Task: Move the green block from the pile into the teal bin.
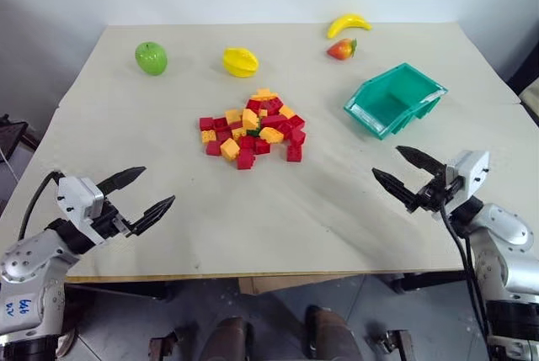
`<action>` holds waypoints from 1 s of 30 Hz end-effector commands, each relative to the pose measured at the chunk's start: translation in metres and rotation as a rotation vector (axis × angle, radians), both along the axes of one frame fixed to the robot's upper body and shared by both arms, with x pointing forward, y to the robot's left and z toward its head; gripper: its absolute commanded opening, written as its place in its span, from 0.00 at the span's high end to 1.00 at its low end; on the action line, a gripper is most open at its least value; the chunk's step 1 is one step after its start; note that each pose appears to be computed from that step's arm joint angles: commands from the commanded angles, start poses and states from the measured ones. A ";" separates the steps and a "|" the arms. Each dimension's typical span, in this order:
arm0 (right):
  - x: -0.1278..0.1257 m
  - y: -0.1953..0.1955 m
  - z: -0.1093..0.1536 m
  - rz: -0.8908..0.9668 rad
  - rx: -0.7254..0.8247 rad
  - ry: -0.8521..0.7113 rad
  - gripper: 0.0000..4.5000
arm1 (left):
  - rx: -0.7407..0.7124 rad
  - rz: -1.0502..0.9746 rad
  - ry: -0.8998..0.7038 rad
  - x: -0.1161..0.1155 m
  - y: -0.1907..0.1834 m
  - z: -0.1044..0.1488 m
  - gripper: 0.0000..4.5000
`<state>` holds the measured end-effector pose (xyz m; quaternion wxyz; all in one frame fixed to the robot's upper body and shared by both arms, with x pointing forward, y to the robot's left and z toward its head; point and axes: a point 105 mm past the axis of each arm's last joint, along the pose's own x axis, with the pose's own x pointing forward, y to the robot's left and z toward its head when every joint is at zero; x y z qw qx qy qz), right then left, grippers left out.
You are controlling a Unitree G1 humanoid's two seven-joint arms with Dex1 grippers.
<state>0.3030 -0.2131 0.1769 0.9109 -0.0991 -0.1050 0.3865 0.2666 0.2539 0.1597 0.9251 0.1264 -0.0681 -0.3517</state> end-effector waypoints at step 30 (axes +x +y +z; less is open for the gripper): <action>0.108 0.250 0.023 0.248 -0.171 0.181 0.98 | -0.168 0.152 -0.001 -0.027 -0.008 -0.012 0.00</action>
